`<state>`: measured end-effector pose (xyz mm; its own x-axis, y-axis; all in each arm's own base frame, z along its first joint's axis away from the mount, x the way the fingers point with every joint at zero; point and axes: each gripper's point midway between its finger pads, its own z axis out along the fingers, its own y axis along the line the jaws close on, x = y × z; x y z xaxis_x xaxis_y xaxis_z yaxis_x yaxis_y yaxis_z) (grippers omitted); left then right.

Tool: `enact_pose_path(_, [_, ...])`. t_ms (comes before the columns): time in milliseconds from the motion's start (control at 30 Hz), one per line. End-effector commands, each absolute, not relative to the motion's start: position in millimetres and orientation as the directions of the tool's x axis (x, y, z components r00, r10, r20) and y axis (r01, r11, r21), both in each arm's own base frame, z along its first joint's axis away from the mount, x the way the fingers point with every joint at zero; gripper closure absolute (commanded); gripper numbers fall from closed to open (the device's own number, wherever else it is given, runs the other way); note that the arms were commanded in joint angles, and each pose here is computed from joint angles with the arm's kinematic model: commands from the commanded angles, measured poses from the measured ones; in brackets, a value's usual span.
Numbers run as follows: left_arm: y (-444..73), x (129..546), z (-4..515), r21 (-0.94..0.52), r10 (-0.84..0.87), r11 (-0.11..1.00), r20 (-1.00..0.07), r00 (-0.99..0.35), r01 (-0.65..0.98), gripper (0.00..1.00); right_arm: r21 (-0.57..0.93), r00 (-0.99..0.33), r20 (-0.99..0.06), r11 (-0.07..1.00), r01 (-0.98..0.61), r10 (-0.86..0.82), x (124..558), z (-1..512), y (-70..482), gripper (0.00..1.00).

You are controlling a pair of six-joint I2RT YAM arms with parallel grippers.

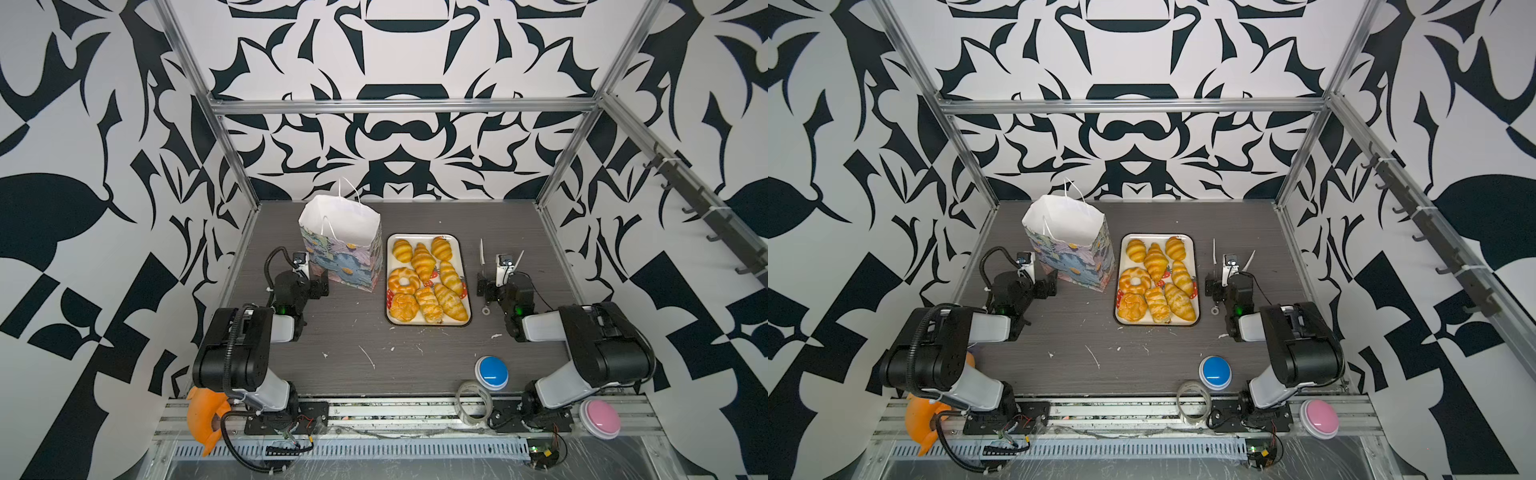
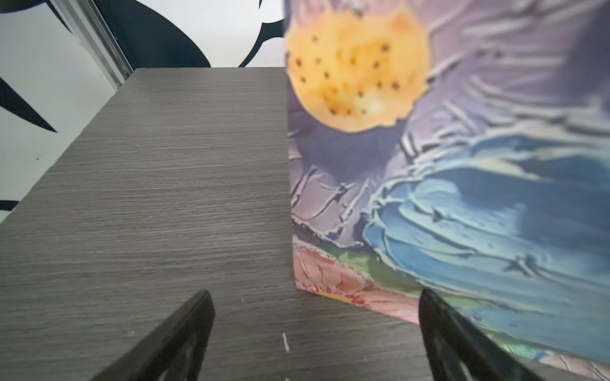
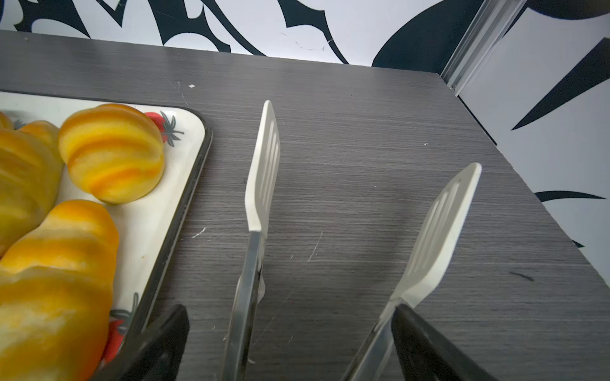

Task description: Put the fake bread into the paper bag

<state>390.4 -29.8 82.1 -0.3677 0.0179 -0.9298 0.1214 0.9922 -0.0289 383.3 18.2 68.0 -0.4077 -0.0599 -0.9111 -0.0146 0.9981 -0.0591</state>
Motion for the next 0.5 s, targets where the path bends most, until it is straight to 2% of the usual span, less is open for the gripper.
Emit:
enact_pose_path(0, [-30.9,393.9,86.0,-0.029,0.02,0.991,-0.935,-0.353,0.132,0.01,-0.061,-0.367,-0.928,0.998,-0.021,-0.064,386.6,78.8,19.5,0.01])
enact_pose_path(467, [-31.0,393.8,85.9,-0.029,0.02,0.991,-0.935,-0.354,0.132,0.01,-0.063,-0.369,-0.927,0.998,-0.022,-0.066,386.7,78.7,19.4,0.01])
